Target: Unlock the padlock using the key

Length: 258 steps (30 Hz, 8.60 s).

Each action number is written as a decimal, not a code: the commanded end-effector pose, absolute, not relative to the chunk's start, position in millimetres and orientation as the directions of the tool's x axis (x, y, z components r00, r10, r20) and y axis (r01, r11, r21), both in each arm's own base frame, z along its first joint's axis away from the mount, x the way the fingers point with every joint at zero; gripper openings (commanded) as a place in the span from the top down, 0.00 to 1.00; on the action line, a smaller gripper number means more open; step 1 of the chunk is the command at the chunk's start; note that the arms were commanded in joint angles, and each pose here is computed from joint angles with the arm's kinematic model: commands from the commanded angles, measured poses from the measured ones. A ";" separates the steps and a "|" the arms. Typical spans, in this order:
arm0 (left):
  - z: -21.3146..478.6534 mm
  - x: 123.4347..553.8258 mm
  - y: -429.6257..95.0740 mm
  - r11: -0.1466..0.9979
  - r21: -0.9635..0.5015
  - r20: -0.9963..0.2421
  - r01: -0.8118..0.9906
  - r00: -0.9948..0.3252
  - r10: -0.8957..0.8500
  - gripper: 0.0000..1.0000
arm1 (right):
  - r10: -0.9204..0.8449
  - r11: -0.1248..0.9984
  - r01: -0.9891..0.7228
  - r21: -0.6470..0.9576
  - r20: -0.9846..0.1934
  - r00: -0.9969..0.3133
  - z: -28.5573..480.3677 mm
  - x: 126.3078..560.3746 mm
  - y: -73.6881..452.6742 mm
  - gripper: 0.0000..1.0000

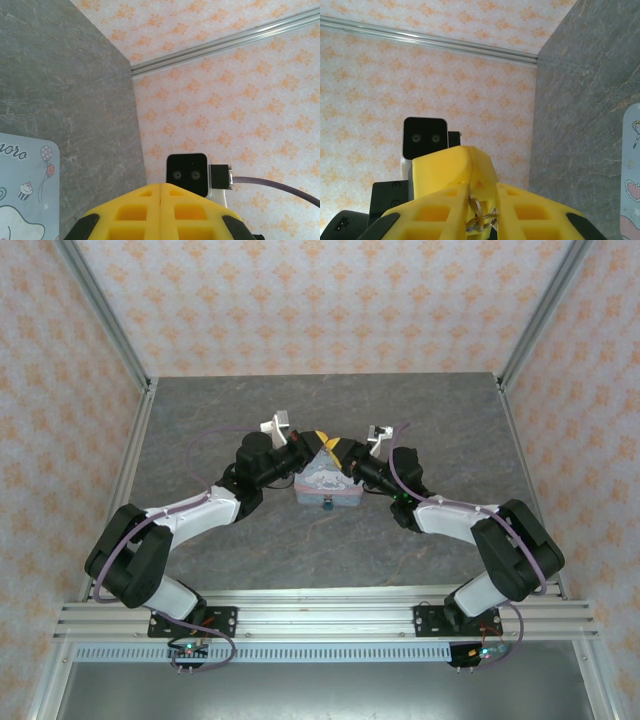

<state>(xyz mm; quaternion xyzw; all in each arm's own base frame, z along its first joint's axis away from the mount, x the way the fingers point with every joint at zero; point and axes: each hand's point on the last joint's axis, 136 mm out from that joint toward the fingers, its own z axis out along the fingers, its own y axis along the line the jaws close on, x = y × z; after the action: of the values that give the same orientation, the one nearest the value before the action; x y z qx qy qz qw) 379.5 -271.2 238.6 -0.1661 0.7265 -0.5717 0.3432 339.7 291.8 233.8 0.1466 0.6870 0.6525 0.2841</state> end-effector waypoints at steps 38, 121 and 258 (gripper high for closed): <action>251.5 380.3 -270.1 0.290 -0.941 -0.325 0.171 -0.687 -0.649 1.00 | 0.555 0.117 -0.277 0.954 -0.294 -0.778 260.9 346.9 290.6 0.57; 249.0 372.0 -263.9 0.312 -0.936 -0.337 0.163 -0.673 -0.658 1.00 | 0.626 0.074 -0.215 0.974 -0.213 -0.750 245.9 348.8 280.2 1.00; 36.3 342.7 -331.7 0.603 -0.798 -0.383 0.031 -0.797 -0.466 0.35 | 0.660 0.255 0.136 0.957 -0.069 -0.748 105.2 369.4 231.8 1.00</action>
<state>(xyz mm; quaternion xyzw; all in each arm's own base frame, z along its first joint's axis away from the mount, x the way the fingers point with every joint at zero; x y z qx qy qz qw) 346.1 -332.5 51.8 -0.1055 0.8482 -0.4311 0.2890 367.2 229.7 107.3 0.2664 0.7546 0.5479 0.2437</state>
